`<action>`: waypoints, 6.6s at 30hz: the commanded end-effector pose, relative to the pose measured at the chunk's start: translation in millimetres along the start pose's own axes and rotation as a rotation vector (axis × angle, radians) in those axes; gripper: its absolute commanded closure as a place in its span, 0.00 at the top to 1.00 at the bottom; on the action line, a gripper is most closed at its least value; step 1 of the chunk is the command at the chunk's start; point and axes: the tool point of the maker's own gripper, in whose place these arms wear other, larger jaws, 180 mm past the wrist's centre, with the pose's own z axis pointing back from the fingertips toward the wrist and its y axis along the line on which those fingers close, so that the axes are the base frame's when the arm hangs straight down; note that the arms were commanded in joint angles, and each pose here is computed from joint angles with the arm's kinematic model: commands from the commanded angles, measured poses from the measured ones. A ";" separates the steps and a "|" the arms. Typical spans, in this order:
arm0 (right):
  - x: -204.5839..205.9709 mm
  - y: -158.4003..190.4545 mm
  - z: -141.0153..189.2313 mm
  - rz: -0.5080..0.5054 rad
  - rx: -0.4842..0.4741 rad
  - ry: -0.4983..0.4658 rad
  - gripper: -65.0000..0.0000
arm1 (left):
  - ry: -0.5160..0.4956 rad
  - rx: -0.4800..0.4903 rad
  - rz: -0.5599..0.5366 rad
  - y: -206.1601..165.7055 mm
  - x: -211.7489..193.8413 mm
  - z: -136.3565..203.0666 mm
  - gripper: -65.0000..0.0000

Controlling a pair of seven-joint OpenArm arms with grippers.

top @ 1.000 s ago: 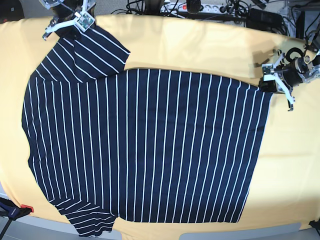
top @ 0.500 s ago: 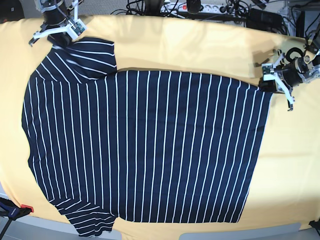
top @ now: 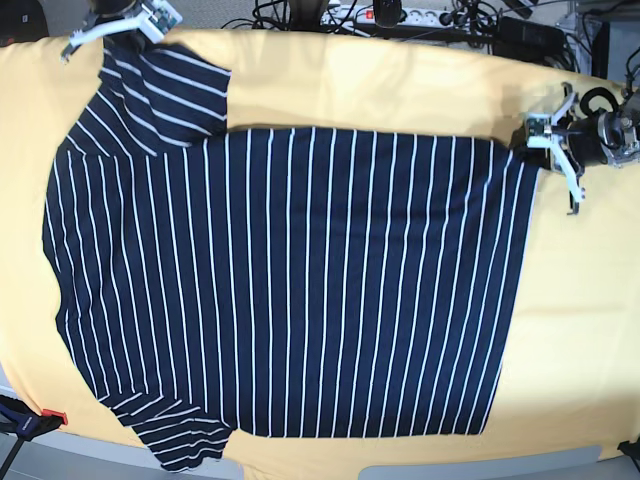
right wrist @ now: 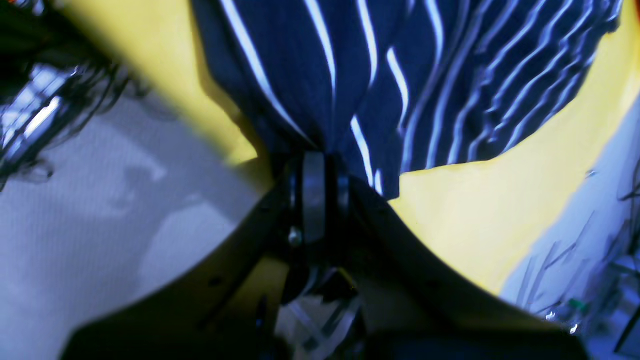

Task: Fold the T-shirt properly
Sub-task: 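Grasp the shirt edges with both grippers and drag them toward the arms, then pull the grasped shirt edge with both grippers, folding it over the body, then open both grippers and release the folded edge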

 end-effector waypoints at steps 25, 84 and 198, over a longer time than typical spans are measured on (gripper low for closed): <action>-42.2 32.5 31.3 -0.015 0.119 0.198 0.00 | -0.014 -0.368 -0.108 -73.6 16.2 37.8 0.00; 59.8 -135.3 -5.3 0.153 -0.371 -0.260 0.00 | 0.032 -0.043 -0.161 21.2 23.9 35.0 0.00; -29.0 -165.5 -101.2 0.062 -0.037 0.070 0.55 | 0.167 0.181 0.009 67.5 -4.3 31.7 0.67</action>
